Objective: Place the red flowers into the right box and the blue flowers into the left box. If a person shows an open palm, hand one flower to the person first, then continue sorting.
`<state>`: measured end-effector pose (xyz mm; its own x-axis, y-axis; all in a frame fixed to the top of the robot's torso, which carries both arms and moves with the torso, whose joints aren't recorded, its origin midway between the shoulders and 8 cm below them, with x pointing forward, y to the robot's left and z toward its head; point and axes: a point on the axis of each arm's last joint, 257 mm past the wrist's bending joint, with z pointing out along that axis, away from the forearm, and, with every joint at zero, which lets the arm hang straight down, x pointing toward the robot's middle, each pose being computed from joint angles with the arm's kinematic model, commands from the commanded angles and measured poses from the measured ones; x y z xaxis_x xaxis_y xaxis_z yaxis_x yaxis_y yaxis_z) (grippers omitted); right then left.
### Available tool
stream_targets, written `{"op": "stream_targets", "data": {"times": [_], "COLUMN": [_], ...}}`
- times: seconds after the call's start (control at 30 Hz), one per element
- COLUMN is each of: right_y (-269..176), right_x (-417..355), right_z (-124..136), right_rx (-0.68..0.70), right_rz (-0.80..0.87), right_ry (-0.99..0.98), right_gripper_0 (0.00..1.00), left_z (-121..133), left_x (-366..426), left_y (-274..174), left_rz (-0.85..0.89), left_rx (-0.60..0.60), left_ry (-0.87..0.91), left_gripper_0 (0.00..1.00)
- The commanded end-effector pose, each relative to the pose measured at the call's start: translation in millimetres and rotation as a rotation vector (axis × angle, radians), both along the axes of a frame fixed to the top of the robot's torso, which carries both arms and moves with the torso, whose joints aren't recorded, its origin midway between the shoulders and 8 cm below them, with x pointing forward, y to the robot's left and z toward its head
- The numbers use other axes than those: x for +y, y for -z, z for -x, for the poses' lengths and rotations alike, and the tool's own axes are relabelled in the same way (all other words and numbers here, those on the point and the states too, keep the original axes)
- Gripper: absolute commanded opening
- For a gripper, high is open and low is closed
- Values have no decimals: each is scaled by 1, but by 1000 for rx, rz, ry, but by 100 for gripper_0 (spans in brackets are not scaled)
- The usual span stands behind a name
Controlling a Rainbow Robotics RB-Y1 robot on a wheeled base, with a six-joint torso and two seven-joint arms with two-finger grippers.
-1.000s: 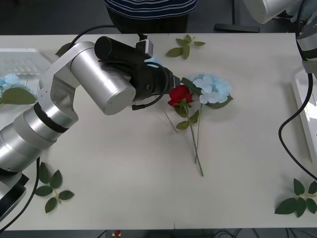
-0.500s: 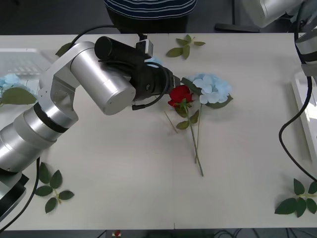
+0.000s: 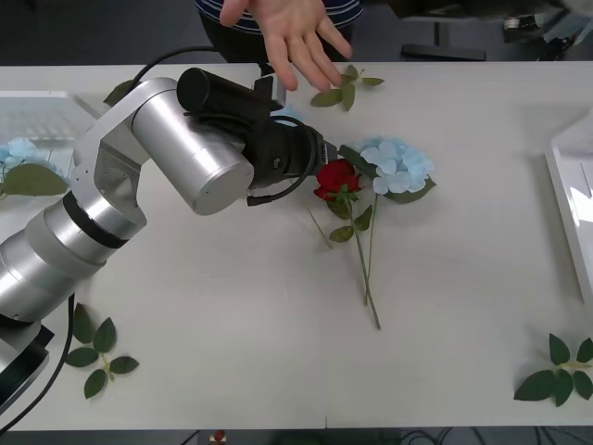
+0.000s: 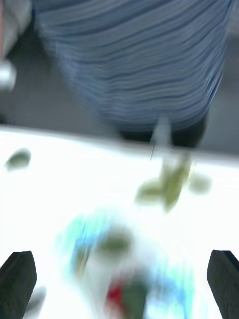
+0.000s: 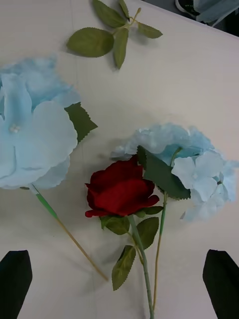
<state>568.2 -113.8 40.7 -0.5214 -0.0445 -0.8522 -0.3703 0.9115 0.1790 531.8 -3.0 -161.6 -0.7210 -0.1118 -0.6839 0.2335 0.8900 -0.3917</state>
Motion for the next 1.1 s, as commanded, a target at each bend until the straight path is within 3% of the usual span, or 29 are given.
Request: {"op": "stream_targets", "data": {"times": [0.03,0.2,0.4,0.73,1.1], "right_y": [-1,65,136,230,287], "right_x": [-16,-37,-47,-51,-46], "right_z": [42,104,135,130,89], "right_rx": [152,468,685,737,665], "right_rz": [-12,-11,-27,-44,-55], "right_ry": [-15,-24,60,240,456], "right_gripper_0": [100,100,100,100,100], "left_z": [-1,-1,-1,-1,-1], "left_x": [-15,-15,-15,-15,-15], "left_y": [-31,-31,-31,-31,-31], "left_rz": [17,17,17,17,17], "left_rx": [-57,-57,-57,-57,-57], "left_ry": [41,41,41,41,41], "left_gripper_0": [100,100,100,100,100]}}
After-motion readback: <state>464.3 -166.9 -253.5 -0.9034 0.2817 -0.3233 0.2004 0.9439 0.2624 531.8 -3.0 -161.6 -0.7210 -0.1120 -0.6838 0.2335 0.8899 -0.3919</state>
